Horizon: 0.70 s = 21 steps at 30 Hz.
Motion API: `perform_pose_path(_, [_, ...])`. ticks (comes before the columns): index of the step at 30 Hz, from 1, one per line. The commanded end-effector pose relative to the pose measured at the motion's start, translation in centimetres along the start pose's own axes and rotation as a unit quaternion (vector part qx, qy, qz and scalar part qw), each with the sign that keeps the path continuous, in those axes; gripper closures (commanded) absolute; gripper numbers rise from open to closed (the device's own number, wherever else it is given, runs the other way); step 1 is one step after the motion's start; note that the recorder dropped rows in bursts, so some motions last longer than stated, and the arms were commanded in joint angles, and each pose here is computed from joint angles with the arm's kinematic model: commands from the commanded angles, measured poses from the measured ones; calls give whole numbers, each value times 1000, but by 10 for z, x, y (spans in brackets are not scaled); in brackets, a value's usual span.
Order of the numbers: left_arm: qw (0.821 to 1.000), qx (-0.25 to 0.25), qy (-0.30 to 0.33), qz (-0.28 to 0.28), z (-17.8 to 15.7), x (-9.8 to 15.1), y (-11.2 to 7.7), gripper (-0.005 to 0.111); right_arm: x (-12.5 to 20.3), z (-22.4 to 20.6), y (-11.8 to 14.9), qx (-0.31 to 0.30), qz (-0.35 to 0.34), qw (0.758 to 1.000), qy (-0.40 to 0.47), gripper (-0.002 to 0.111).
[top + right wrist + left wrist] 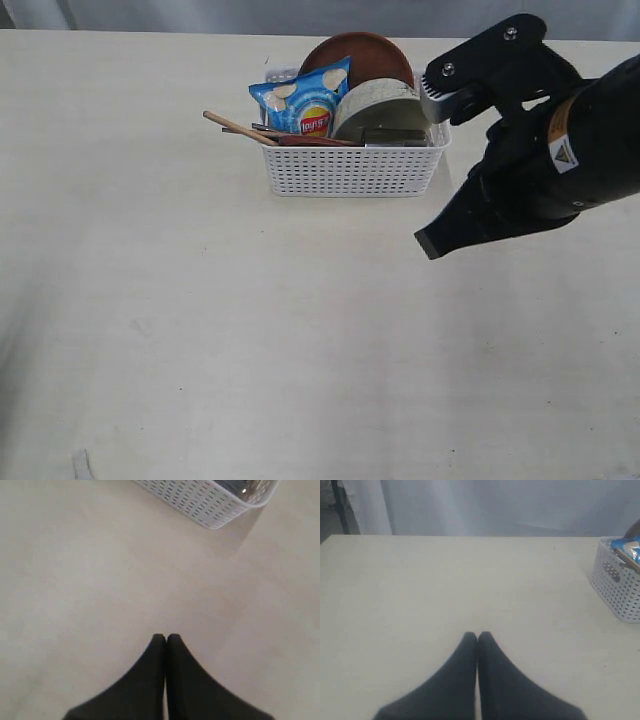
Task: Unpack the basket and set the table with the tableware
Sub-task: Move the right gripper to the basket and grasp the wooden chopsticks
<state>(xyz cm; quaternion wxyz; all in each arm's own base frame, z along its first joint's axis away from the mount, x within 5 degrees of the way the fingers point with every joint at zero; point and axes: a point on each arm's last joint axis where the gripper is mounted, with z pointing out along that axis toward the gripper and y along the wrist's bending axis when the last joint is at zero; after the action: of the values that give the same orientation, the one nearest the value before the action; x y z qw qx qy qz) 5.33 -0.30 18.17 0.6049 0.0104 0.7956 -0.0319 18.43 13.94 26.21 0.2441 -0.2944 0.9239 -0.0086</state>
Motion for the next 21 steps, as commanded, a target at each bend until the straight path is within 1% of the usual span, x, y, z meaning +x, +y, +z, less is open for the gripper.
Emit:
perform_pose_path(1, [1000, -3, -7, 6, 0, -1, 0, 107, -4, -2, 1, -2, -34, 999, -17, 108])
perform_pose_path(4, [1000, -3, -7, 6, 0, -1, 0, 107, -14, -4, 3, -9, -40, 998, -49, 108])
perform_pose_path(7, [1000, -3, -7, 6, 0, -1, 0, 107, -27, -6, 8, -15, -64, 995, -70, 108])
perform_pose_path(10, [1000, -3, -7, 6, 0, -1, 0, 107, -43, -4, 22, -27, -102, 992, -70, 108])
perform_pose_path(13, [1000, -3, -7, 6, 0, -1, 0, 107, -65, -1, 36, -33, -124, 989, -70, 106])
perform_pose_path(15, [1000, -3, -7, 6, 0, -1, 0, 107, -80, 2, 39, -33, -121, 990, -65, 99])
perform_pose_path(17, [1000, -3, -7, 6, 0, -1, 0, 107, -91, 4, 42, -37, -114, 991, -56, 90])
perform_pose_path(18, [1000, -3, -7, 6, 0, -1, 0, 107, -99, 6, 44, -38, -111, 992, -55, 83])
perform_pose_path(20, [1000, -3, -7, 6, 0, -1, 0, 107, -110, 8, 48, -45, -107, 991, -61, 73])
perform_pose_path(21, [1000, -3, -7, 6, 0, -1, 0, 107, -115, 12, 52, -56, -107, 991, -59, 65])
